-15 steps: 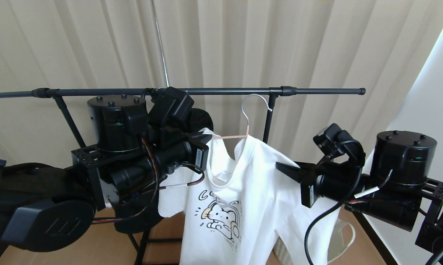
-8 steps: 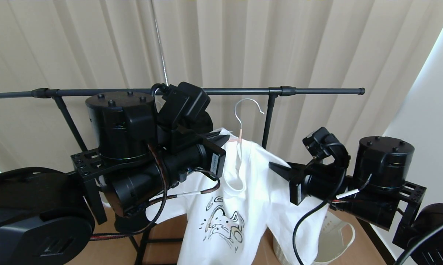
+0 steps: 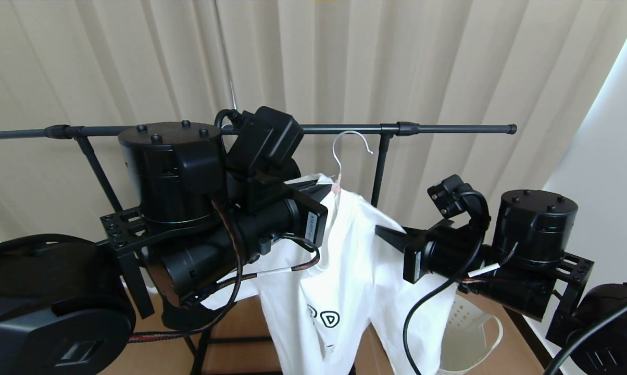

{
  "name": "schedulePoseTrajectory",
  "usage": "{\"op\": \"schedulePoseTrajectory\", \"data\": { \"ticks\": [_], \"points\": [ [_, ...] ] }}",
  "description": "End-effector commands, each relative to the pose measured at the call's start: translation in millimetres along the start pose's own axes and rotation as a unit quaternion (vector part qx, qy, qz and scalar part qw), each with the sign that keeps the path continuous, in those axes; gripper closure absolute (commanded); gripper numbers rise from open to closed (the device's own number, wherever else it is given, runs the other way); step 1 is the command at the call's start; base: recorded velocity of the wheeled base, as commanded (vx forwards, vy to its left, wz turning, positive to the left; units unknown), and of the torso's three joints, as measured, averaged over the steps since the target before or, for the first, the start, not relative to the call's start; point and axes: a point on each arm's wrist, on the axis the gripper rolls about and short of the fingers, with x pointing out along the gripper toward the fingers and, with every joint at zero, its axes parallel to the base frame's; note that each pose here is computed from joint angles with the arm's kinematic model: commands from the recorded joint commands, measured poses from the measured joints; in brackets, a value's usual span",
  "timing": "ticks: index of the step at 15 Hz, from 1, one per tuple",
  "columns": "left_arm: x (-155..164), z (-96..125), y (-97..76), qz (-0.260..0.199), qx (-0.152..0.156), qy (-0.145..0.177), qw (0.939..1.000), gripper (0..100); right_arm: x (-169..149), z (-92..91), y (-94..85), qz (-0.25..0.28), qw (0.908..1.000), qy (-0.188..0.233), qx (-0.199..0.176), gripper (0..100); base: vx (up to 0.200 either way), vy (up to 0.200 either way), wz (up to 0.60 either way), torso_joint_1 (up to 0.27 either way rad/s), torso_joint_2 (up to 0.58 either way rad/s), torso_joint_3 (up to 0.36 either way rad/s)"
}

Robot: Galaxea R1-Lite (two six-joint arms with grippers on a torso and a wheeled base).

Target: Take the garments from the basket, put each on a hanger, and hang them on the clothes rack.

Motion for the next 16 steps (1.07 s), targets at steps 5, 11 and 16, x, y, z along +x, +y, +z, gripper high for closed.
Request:
{"op": "schedulePoseTrajectory", "data": {
  "ticks": [5, 11, 16],
  "points": [
    [3.5, -4.8, -0.8, 0.003, 0.001, 0.008, 1.0, 100, -8.5, 14.5, 2.4, 0.007, 0.999, -0.044, 0.007, 100, 0.0, 0.0, 0.0, 0.0, 0.0, 0.0],
    [3.6, -5.9, -1.6, -0.002, 0.001, 0.008, 1.0, 100, -12.6, 13.7, 3.4, 0.024, 0.9976, -0.065, 0.004, 100, 0.0, 0.0, 0.0, 0.0, 0.0, 0.0],
    [1.5, -12.2, -3.6, -0.007, 0.005, 0.017, 0.9998, 0, -15.0, 14.5, 2.2, 0.027, 0.997, -0.073, 0.002, 100, 0.0, 0.0, 0.0, 0.0, 0.0, 0.0]
  ]
}}
